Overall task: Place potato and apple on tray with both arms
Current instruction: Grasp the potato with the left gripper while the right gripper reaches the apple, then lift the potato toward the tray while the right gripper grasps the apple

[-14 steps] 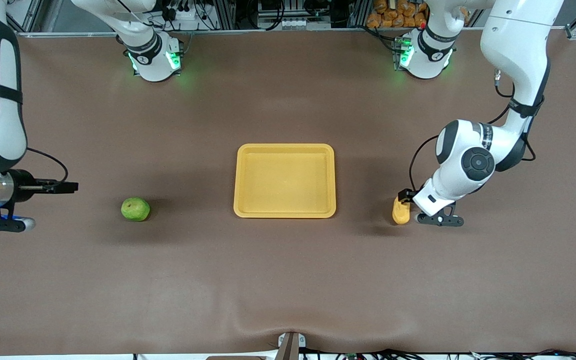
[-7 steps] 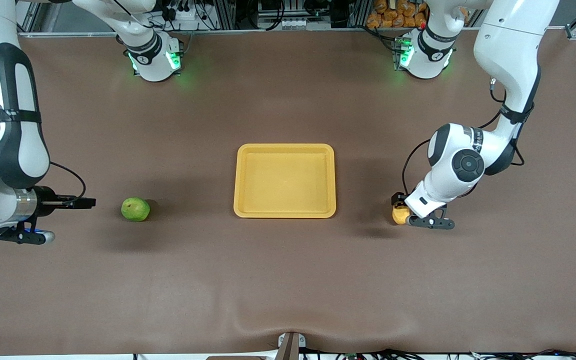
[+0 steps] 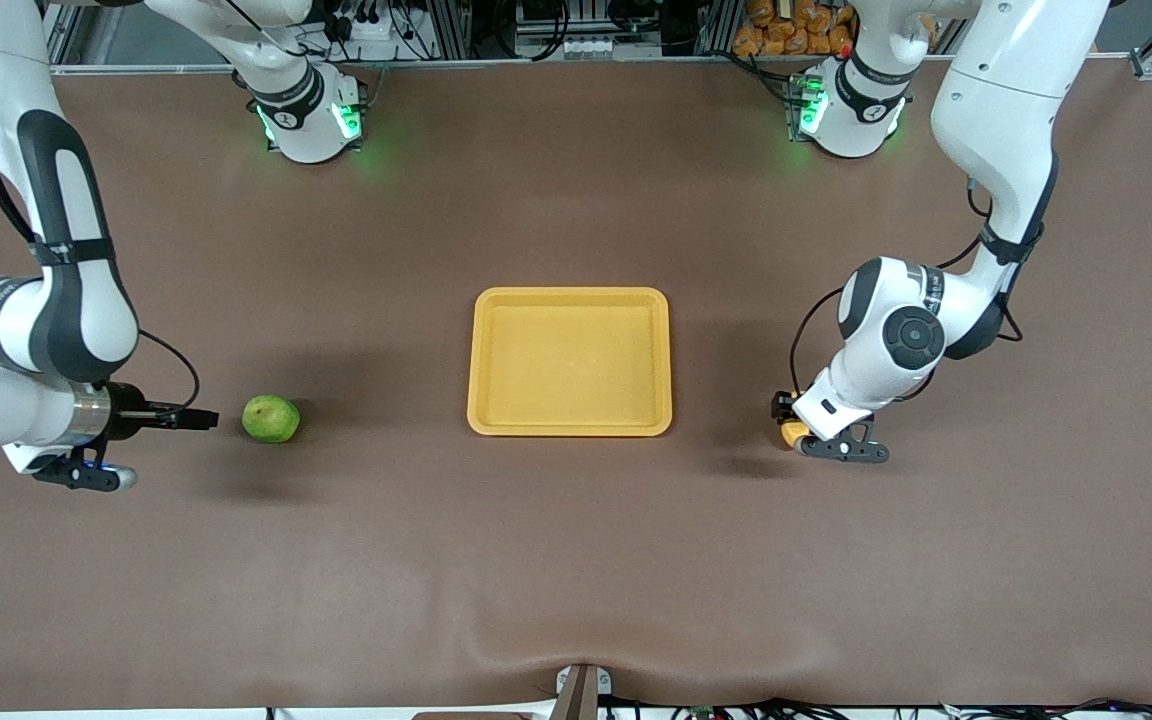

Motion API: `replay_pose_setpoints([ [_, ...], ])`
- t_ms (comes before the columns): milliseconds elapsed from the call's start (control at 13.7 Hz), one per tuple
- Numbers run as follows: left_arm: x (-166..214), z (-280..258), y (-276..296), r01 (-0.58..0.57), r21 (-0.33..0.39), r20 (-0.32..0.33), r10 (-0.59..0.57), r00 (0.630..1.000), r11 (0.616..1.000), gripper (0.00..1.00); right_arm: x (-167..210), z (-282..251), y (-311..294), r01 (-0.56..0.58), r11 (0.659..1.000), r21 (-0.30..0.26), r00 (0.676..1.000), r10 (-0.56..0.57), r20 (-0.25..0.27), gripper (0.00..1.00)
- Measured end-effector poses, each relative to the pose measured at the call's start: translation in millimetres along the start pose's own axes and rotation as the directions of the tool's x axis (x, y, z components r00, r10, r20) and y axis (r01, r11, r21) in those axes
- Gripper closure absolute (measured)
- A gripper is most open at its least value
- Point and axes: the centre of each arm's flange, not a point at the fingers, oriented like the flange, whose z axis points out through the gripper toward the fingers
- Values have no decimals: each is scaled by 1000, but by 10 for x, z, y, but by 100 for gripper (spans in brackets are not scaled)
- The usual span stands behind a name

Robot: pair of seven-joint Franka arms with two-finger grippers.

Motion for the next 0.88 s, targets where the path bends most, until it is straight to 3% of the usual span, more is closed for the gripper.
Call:
replay_pose_setpoints([
  [512,1,-6,114,57,-4,-2,-57,998,998,48,3,458,-10,-46,997,67,999,46,-7,0],
  [878,25,-162,294,52,4,21,-52,998,999,48,-2,684,-76,-43,996,72,999,44,-9,0],
])
